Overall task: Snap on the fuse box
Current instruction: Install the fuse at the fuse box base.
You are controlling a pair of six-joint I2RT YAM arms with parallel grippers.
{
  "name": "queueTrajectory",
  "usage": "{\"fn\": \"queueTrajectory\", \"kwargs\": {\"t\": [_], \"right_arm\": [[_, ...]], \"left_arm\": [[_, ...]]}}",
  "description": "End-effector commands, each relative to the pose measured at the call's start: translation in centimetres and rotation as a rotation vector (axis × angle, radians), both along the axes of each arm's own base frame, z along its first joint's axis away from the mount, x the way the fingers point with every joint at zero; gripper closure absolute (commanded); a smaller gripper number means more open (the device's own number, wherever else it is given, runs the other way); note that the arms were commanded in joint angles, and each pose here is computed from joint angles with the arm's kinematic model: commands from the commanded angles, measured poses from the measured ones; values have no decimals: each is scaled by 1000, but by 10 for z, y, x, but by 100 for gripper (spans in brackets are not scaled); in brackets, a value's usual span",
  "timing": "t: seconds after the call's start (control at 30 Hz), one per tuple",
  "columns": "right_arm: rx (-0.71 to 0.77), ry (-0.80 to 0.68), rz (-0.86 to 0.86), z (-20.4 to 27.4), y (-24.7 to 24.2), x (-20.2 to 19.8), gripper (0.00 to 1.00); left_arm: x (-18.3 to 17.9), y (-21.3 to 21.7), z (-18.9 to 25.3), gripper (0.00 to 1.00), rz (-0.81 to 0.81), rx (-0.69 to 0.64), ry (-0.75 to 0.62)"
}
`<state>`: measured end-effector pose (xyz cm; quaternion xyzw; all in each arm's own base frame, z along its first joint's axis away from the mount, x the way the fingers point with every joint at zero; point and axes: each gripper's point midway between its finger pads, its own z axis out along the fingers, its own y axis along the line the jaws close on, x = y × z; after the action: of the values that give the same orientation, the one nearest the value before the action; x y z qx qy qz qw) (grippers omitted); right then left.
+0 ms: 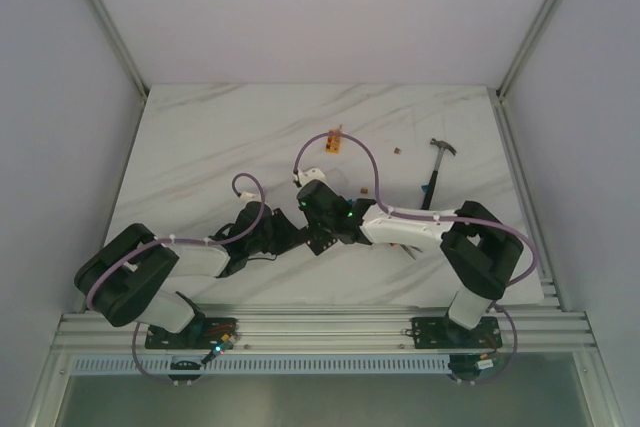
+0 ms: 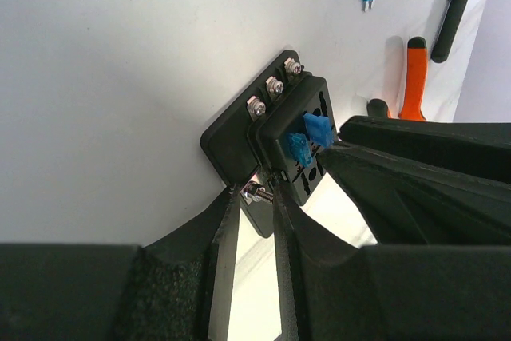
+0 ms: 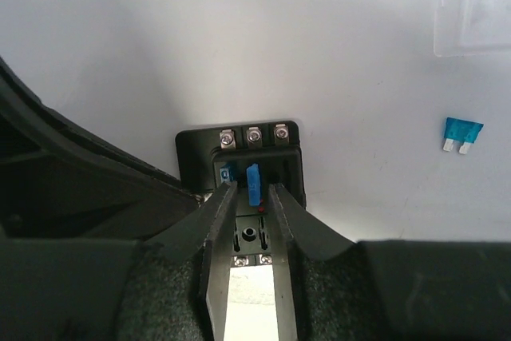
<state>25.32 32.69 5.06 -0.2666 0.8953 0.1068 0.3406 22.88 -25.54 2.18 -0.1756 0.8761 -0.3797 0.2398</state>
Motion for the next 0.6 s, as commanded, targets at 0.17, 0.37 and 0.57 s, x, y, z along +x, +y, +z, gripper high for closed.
{"fn": "queueTrajectory", "kwargs": {"t": [0.17,0.37,0.57], "right_arm": [[-26,9,66,29,-1,3,70],[-68,56,125,23,0,1,73],[-94,80,155,16,3,3,74]], "left_arm": [[-12,16,-26,68,9,103,67],[-12,15,-25,68,7,102,66],[-12,15,-26,68,6,105,67]]}}
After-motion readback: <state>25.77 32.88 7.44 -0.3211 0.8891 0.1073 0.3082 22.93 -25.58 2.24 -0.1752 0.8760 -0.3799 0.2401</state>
